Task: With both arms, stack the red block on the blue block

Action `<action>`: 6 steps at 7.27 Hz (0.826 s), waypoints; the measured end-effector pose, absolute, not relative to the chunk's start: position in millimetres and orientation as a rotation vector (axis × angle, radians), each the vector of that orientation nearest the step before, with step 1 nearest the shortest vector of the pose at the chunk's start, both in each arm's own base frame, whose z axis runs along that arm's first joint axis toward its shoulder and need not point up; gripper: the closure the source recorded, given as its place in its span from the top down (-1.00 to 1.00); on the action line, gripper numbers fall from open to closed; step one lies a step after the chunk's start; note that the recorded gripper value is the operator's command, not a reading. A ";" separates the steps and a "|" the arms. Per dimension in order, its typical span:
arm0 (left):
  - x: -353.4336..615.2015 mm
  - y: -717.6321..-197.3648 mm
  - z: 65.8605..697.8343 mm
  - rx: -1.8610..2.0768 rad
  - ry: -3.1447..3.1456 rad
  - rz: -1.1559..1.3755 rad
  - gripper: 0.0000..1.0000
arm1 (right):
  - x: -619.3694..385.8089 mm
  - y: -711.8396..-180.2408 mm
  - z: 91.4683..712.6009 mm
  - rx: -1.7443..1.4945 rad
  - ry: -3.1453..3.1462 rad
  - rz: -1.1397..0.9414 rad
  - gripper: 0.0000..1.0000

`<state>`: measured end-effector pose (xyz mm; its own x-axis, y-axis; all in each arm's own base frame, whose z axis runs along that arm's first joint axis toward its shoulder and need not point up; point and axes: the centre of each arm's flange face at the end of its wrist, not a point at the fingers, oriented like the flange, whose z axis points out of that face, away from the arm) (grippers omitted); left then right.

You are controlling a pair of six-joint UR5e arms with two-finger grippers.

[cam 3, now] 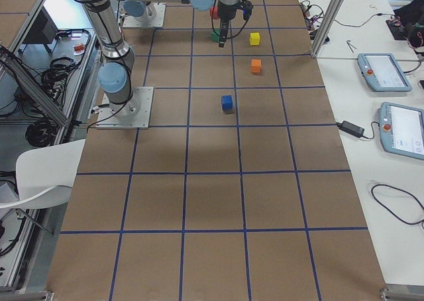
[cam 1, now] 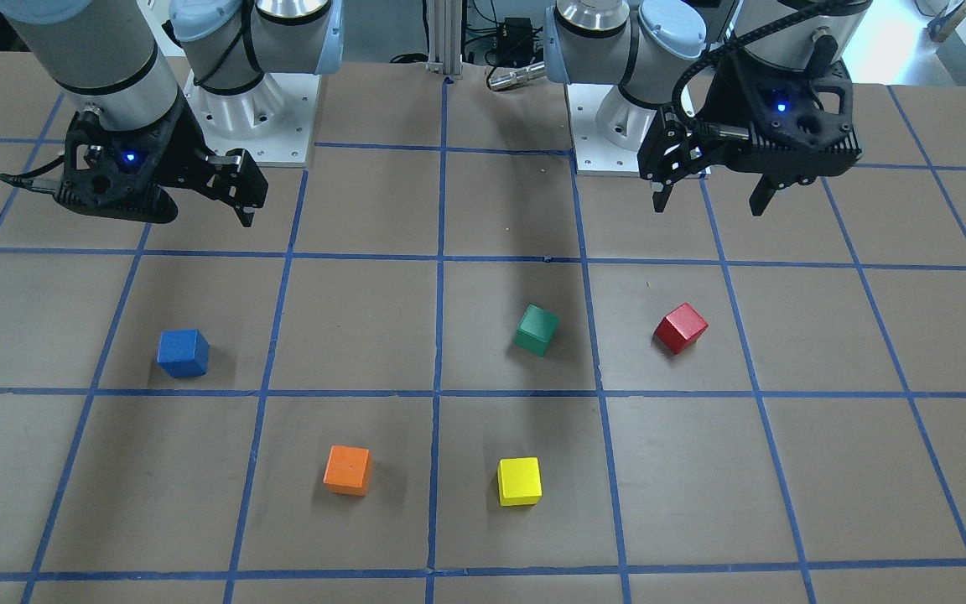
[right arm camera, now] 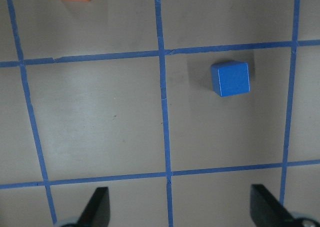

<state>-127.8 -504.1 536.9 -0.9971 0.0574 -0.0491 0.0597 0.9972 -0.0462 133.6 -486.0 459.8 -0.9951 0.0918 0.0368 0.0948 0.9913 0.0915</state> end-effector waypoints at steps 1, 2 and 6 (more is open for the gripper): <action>-128.1 -502.6 537.8 0.088 3.094 -0.070 1.00 | 133.7 -485.8 459.4 -0.151 -3.101 -0.147 1.00; -127.7 -500.3 539.0 0.091 3.095 -0.066 1.00 | 133.6 -485.4 458.2 -0.152 -3.100 -0.151 1.00; -114.7 -504.9 516.8 0.103 3.096 0.024 1.00 | 132.9 -484.4 455.3 -0.153 -3.099 -0.160 1.00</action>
